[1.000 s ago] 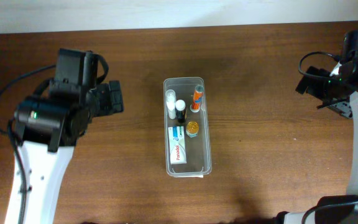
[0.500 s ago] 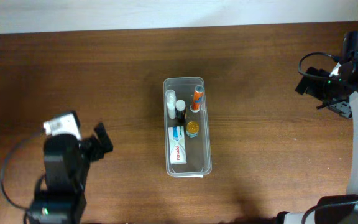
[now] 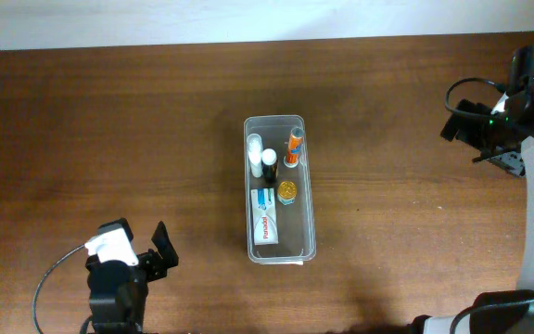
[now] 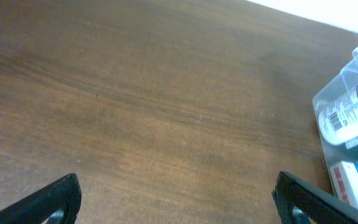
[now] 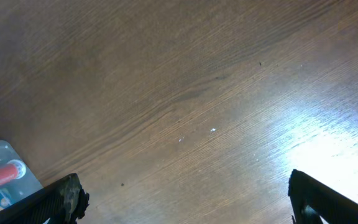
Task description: Pack container
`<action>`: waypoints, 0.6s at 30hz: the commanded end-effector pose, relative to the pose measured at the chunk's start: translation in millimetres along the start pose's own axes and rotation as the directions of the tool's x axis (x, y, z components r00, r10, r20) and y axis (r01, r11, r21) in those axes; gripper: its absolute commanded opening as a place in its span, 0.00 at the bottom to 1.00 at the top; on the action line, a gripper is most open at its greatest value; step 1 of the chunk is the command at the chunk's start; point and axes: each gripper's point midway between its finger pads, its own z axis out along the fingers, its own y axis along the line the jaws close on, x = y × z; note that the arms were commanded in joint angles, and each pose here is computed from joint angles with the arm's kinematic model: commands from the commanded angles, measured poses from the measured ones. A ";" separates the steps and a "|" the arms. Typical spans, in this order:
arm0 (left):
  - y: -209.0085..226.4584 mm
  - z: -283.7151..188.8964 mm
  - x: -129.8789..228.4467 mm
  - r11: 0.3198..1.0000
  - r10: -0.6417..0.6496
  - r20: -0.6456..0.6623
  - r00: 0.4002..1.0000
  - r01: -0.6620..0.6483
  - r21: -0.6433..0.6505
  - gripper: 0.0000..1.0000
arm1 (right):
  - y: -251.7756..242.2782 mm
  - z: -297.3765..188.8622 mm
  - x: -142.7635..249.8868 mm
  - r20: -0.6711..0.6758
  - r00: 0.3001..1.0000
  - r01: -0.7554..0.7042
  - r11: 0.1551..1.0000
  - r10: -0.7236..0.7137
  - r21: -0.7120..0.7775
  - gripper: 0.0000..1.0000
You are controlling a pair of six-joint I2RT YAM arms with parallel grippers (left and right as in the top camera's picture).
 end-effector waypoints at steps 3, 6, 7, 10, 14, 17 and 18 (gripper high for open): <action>4.0 10.8 21.8 1.000 -0.006 0.035 0.999 0.005 0.017 0.99 | -0.3 2.5 0.1 -0.007 1.000 -0.002 1.000 0.002 0.001 0.98; 2.8 9.8 17.0 1.000 -0.009 0.061 0.998 0.007 0.024 0.99 | -0.3 2.5 0.1 -0.007 1.000 -0.002 1.000 0.002 0.001 0.98; 2.6 9.2 15.8 1.000 -0.010 0.068 0.998 0.008 0.026 0.99 | -0.3 2.5 0.1 -0.007 1.000 -0.002 1.000 0.002 0.001 0.99; 0.9 6.0 9.3 0.999 -0.014 0.103 0.995 0.010 0.037 0.99 | -0.3 2.5 0.1 -0.007 1.000 -0.002 1.000 0.002 0.001 0.99; 0.7 5.4 8.2 0.999 -0.015 0.109 0.994 0.011 0.039 0.99 | -0.3 2.5 0.1 -0.007 1.000 -0.002 1.000 0.002 0.001 0.98; 0.8 5.4 8.5 0.999 -0.015 0.108 0.994 0.011 0.039 0.99 | -0.3 2.5 0.1 -0.007 1.000 -0.002 1.000 0.002 0.001 0.98; 0.7 5.4 8.4 0.999 -0.015 0.108 0.994 0.011 0.039 0.99 | -0.3 2.5 0.1 -0.007 1.000 -0.002 1.000 0.002 0.001 0.98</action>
